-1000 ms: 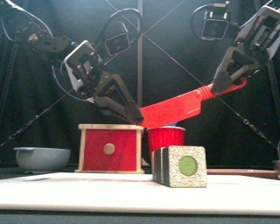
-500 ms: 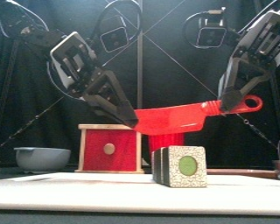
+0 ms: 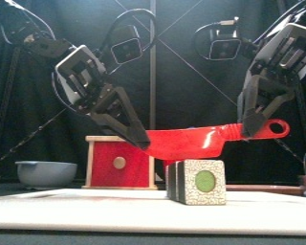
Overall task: Place sushi on board then cut the sushi with the knife then place the pieces on the plate
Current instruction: Grasp knife edge with left hand
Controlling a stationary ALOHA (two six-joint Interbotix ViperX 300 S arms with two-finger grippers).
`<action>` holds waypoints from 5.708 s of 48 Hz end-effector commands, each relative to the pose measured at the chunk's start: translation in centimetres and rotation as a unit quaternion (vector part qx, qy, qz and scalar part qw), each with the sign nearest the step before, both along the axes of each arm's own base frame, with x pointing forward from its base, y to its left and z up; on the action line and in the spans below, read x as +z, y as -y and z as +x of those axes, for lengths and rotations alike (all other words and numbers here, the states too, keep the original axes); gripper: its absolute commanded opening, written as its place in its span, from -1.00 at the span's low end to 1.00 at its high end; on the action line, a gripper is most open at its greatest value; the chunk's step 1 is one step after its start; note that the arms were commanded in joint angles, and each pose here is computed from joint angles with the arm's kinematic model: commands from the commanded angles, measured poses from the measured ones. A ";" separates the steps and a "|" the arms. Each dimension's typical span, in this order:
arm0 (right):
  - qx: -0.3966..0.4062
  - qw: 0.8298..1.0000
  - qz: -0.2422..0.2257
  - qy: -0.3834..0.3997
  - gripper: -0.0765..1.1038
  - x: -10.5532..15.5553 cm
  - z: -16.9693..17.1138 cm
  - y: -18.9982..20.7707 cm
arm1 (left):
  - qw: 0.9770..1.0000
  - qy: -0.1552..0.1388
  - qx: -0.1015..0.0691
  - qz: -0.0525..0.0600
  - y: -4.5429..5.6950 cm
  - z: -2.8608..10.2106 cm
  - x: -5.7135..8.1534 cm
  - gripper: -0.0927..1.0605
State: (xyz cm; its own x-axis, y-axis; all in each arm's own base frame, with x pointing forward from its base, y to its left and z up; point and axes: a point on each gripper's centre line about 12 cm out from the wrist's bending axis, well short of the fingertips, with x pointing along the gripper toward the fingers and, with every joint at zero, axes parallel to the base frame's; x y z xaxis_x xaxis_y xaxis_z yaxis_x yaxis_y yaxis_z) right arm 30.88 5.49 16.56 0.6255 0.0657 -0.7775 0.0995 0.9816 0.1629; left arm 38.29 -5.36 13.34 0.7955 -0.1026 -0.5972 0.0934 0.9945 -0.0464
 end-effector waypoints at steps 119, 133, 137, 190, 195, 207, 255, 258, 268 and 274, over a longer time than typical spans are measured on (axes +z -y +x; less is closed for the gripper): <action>-0.056 0.995 -0.035 -0.080 -0.20 -3.0 1.9 4.1 | 0.999 -0.024 0.021 -0.002 -1.0 1.3 -2.4 0.08; -0.058 0.996 -0.030 -0.062 -0.20 -1.7 2.1 3.9 | 1.000 -0.007 0.026 0.001 -1.9 1.4 -1.0 0.08; -0.060 0.996 -0.029 -0.058 -0.20 -1.1 2.0 3.9 | 1.000 -0.001 0.025 0.001 -1.9 1.2 -0.4 0.08; -0.028 0.999 0.016 -0.038 -0.20 1.4 1.1 -0.5 | 0.999 -0.004 -0.026 -0.018 3.1 -0.7 1.1 0.08; -0.028 0.999 0.016 -0.041 -0.20 1.2 1.2 -0.5 | 0.999 -0.010 -0.023 -0.021 3.1 -0.6 0.7 0.08; -0.030 0.998 0.013 -0.051 -0.20 0.5 1.2 -0.4 | 0.999 -0.019 -0.021 -0.020 3.2 -0.4 0.0 0.08; -0.027 0.998 0.005 -0.058 -0.20 0.0 1.8 -0.3 | 1.000 -0.008 -0.024 -0.016 3.2 0.9 0.1 0.09; -0.027 0.998 0.005 -0.058 -0.20 0.0 1.9 -0.3 | 1.000 -0.009 -0.023 -0.016 3.2 0.9 0.0 0.09; -0.026 0.998 0.004 -0.058 -0.20 0.0 2.1 -0.3 | 1.000 -0.010 -0.023 -0.015 3.3 1.4 -0.3 0.07; -0.026 0.998 0.004 -0.058 -0.20 0.0 2.2 -0.3 | 1.000 -0.011 -0.022 -0.015 3.2 1.8 -0.5 0.04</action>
State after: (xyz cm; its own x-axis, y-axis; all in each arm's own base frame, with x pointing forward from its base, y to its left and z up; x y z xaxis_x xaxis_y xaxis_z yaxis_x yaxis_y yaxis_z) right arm 32.28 6.03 15.23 0.4965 0.0410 -0.8671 0.1657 0.9760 0.1410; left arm 38.88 -8.30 11.26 0.7414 -0.1462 -0.6549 0.1267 0.9889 -0.0773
